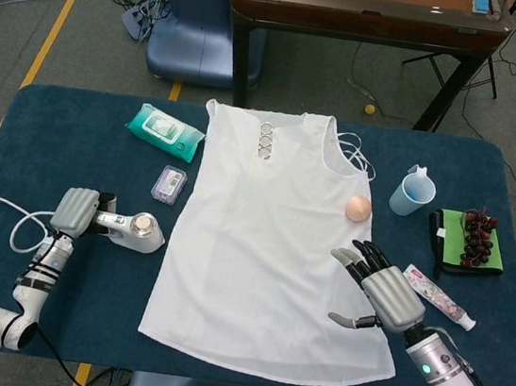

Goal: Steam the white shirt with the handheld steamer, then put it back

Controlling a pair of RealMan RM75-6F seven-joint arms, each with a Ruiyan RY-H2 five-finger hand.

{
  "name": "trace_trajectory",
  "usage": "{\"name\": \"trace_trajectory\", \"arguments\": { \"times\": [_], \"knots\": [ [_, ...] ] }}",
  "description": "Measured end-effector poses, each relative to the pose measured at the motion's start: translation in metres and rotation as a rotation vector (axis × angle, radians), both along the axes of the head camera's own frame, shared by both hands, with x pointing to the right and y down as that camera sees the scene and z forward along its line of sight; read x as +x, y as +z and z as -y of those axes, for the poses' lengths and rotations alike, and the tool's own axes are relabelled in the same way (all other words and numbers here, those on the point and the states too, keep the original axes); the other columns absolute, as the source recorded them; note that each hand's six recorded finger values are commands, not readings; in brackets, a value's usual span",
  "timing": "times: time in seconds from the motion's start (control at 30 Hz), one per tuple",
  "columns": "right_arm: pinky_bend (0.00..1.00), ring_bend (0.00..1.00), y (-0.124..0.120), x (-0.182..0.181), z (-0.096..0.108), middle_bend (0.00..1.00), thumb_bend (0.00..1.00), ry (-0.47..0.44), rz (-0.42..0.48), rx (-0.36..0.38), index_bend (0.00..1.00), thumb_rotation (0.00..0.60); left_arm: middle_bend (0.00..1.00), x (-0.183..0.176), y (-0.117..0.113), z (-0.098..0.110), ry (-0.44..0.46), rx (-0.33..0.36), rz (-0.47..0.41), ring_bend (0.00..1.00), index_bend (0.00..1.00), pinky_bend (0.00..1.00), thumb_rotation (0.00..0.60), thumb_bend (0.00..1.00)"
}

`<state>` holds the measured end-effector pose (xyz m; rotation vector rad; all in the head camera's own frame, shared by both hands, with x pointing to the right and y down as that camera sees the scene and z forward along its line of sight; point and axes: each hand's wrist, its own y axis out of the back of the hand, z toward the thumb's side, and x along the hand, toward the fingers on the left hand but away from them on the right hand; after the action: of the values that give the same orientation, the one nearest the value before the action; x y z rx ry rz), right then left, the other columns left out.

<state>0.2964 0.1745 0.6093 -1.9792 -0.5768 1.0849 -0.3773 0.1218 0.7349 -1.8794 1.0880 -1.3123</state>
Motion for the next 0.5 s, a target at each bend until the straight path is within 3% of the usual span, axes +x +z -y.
{"name": "trace_trajectory", "arguments": {
  "times": [0.07,0.13,0.2,0.3,0.43,0.5],
  "knots": [
    [0.04,0.01,-0.001,0.004,0.001,0.16,0.04,0.009,-0.008,0.002,0.0,0.212,0.7,-0.001,0.001,-0.002,0.003,-0.012,0.002,0.55,0.7,0.6,0.6,0.22],
    [0.04,0.01,-0.002,0.007,0.001,0.16,0.04,0.021,-0.01,0.001,0.0,0.211,0.58,-0.002,0.003,-0.004,0.01,-0.025,0.01,0.46,0.54,0.56,0.6,0.22],
    [0.04,0.01,-0.003,0.008,0.001,0.16,0.04,0.027,-0.009,0.002,0.0,0.212,0.38,-0.004,0.004,-0.006,0.022,-0.044,0.026,0.3,0.32,0.44,0.6,0.2],
    [0.04,0.01,-0.004,0.01,0.0,0.16,0.04,0.028,-0.01,0.005,0.0,0.211,0.16,-0.005,0.005,-0.009,0.038,-0.072,0.049,0.13,0.09,0.3,0.6,0.17],
    [0.04,0.01,-0.006,0.014,0.002,0.16,0.04,0.036,-0.012,0.012,0.0,0.211,0.02,-0.005,0.004,-0.012,0.05,-0.103,0.07,0.01,0.0,0.18,0.594,0.14],
    [0.04,0.01,-0.007,0.016,0.003,0.16,0.04,0.044,-0.014,0.018,0.0,0.211,0.0,-0.006,0.002,-0.013,0.051,-0.115,0.081,0.0,0.0,0.13,0.542,0.13]
  ]
}}
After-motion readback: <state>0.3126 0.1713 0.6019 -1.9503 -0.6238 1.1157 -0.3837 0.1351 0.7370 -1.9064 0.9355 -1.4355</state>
